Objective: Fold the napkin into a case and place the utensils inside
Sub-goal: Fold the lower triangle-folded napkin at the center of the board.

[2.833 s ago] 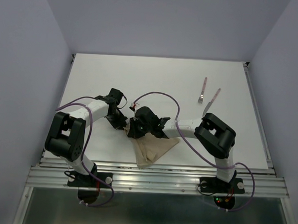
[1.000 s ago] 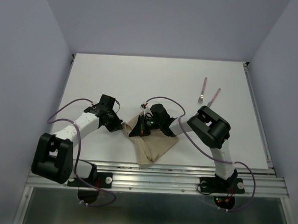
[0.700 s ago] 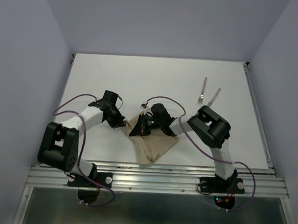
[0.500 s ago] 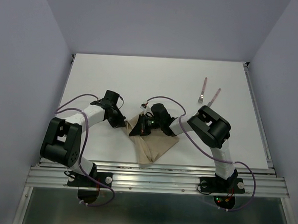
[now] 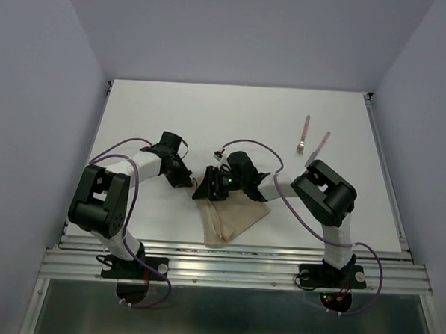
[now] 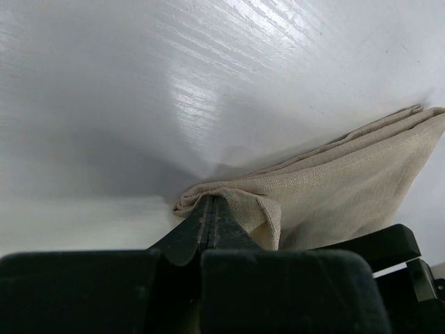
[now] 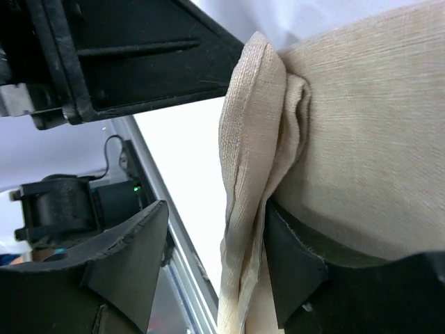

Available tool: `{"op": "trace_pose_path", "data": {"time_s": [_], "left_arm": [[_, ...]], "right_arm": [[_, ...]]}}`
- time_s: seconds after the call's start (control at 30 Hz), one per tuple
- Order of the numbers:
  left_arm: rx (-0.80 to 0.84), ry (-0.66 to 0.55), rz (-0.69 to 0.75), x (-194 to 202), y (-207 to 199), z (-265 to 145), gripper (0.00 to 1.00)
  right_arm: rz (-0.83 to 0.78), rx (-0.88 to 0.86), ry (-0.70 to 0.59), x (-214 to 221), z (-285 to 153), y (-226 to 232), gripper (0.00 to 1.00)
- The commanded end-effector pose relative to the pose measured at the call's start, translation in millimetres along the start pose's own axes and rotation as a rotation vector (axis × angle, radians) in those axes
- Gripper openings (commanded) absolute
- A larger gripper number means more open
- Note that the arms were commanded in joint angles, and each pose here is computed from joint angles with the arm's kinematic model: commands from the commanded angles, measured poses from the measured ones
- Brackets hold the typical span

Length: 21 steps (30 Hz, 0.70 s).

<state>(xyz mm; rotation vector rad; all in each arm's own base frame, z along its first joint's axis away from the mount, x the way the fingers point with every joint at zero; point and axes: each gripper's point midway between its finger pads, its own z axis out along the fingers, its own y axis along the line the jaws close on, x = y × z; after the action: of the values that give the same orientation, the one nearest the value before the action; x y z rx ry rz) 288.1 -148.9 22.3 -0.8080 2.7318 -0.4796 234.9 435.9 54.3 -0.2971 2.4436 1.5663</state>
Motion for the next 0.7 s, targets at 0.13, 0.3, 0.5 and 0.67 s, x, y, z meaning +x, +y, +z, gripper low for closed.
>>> {"op": "trace_pose_path", "data": {"time_s": [0.13, 0.3, 0.5, 0.67], "left_arm": [[-0.087, 0.006, 0.007, 2.0, 19.5, 14.1, 0.00], [-0.113, 0.013, 0.008, 3.5, 25.2, 16.7, 0.00], [-0.133, 0.021, 0.006, 5.2, 29.4, 17.7, 0.00], [-0.136, 0.021, 0.005, 5.3, 29.8, 17.3, 0.00]], "right_arm": [[-0.085, 0.221, -0.086, -8.4, -33.0, -11.5, 0.63], [-0.200, 0.401, -0.165, -8.0, -62.6, -9.3, 0.72], [-0.368, 0.536, -0.201, 11.6, -78.9, 12.8, 0.69], [-0.533, 0.638, -0.133, 45.3, -60.7, 23.4, 0.65]]}}
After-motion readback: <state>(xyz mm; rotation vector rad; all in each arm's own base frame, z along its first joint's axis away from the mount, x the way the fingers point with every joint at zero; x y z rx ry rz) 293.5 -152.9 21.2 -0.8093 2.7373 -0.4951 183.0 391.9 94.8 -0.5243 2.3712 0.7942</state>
